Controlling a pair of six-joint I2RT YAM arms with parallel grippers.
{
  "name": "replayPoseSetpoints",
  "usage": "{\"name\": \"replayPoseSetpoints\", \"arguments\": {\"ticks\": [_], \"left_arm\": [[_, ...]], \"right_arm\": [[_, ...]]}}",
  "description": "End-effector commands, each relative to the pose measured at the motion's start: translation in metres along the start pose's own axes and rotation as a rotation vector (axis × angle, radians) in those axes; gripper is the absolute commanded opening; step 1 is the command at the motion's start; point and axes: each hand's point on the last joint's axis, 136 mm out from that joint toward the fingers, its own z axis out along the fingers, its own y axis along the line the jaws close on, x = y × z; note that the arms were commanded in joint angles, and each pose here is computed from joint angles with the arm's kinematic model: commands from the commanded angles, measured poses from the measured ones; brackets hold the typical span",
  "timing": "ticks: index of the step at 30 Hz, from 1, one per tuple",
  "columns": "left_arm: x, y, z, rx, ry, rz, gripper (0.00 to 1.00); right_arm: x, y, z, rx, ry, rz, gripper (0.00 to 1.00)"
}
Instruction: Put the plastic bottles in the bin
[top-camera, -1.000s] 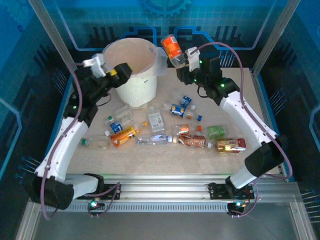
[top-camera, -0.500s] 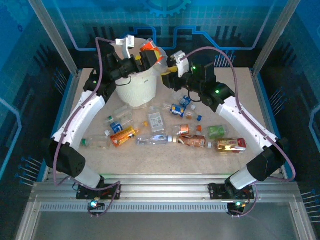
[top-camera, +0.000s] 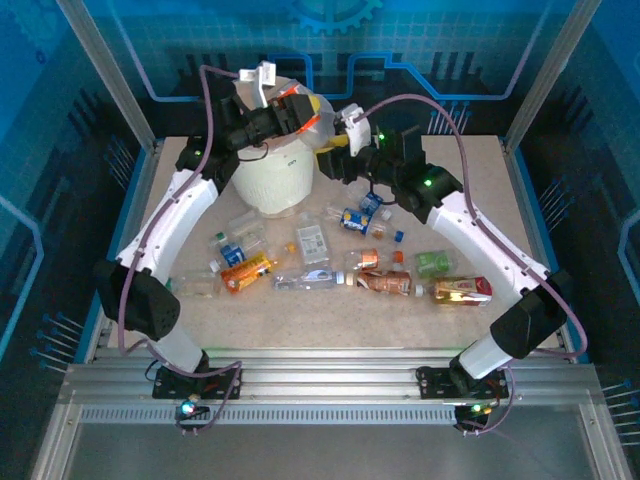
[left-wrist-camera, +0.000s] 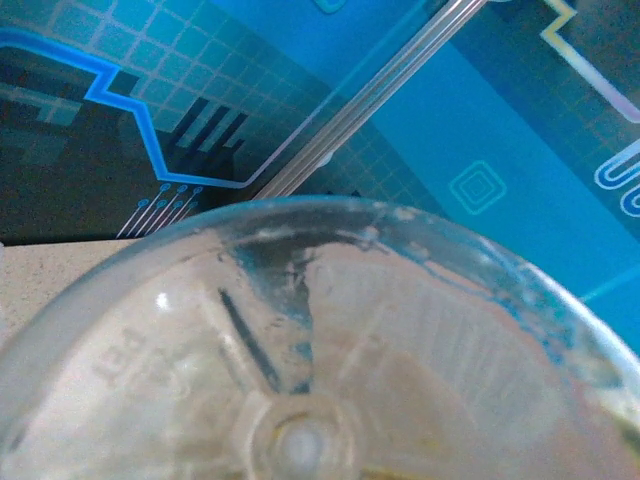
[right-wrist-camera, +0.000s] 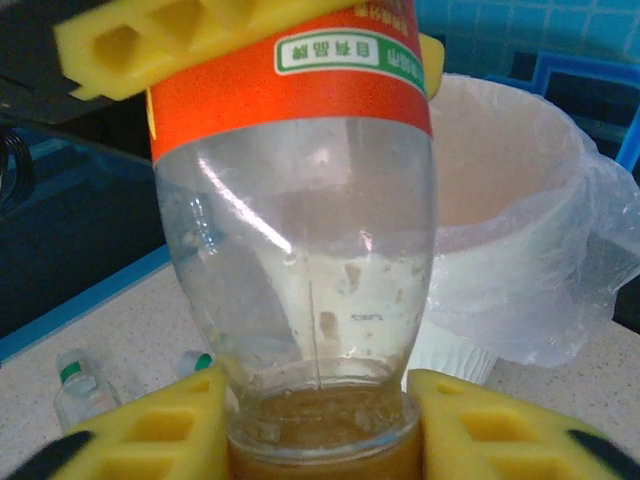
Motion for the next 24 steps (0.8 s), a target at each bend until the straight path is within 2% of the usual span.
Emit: {"name": "replayPoseSetpoints", "arguments": {"ticks": [1,2,8,12,19,24], "left_arm": [[-0.032,-0.028,-0.007,0.071,-0.090,0.137,0.46],[-0.040,-0.027,-0.009,0.062,-0.114,0.162,0.45],[-0.095,0.009,-0.021,-0.109,-0.236,0.321,0.44],[-0.115,0.050,-0.020,-0.264,-0.260,0.414,0.43],[-0.115,0.134,-0.004,-0.498,-0.178,0.481,0.44],[-0.096,0.189,0.008,-0.606,-0.074,0.464,0.44]], "right_arm": [[-0.011,0.004,-0.002,0.006,-0.002,0.006,0.83],[-0.012,0.002,-0.004,0.020,0.005,0.010,1.00],[0.004,-0.013,-0.019,0.117,0.069,0.062,1.00],[0.018,-0.026,-0.036,0.217,0.096,0.099,1.00],[0.047,-0.059,-0.077,0.450,0.120,0.188,1.00],[0.068,-0.079,-0.108,0.584,0.126,0.253,1.00]]}}
